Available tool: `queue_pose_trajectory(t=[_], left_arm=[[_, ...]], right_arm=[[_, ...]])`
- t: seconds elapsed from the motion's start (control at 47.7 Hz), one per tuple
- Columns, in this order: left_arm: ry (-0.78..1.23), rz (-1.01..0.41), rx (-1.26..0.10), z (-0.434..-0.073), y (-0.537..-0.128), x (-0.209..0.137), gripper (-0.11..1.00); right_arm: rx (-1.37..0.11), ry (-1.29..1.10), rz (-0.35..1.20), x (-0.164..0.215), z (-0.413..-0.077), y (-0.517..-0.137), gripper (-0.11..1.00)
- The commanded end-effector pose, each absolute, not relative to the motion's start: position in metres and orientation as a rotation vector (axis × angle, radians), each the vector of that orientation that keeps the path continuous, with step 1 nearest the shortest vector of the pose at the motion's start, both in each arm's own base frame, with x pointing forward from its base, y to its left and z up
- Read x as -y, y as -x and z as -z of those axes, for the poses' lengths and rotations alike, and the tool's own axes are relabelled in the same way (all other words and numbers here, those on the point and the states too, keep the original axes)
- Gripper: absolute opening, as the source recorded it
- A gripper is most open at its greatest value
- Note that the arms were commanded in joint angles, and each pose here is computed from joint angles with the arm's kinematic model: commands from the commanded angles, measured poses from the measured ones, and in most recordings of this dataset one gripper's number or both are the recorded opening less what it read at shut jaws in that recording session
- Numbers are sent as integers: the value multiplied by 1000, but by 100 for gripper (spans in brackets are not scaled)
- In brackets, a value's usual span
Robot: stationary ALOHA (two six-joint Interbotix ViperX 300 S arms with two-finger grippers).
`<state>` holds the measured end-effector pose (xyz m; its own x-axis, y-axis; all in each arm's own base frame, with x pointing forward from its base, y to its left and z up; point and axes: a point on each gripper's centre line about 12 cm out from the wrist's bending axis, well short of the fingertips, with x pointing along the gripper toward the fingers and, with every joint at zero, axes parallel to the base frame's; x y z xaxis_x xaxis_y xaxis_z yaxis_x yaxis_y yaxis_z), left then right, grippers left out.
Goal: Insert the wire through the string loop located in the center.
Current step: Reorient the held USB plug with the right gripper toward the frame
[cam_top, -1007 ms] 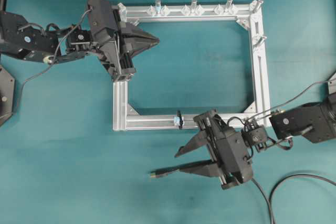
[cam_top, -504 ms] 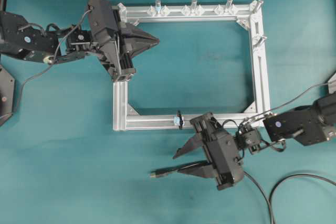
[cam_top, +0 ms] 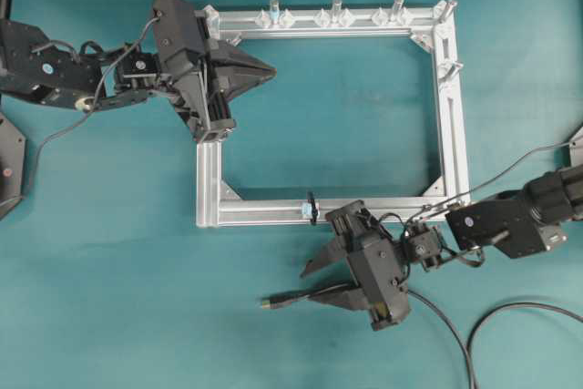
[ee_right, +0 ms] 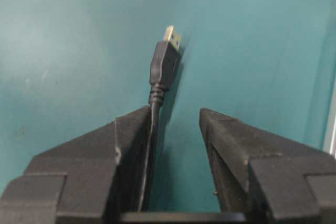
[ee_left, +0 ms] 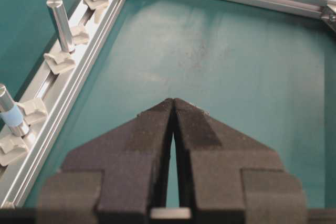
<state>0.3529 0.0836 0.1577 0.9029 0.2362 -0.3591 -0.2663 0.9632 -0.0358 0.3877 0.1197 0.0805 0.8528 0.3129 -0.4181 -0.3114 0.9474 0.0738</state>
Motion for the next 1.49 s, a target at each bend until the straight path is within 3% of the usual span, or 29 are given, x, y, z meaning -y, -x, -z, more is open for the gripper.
queue_pose_trajectory(t=[0.0, 0.776, 0.902, 1.07, 1.469], left_arm=[[86, -256, -325, -169, -355, -83, 0], [89, -255, -348, -167, -354, -82, 0], [87, -255, -348, -167, -354, -82, 0], [86, -255, -351, -166, -353, -82, 0], [85, -255, -354, -165, -352, -82, 0]], right_arm=[[-399, -11, -337, -124, -89, -392, 46], [-420, -37, -331, -126, -74, -397, 45], [-428, -36, -331, -126, -72, -395, 36], [-467, -27, -327, -126, -69, -394, 8], [-492, -18, -333, -128, -66, -392, 8]])
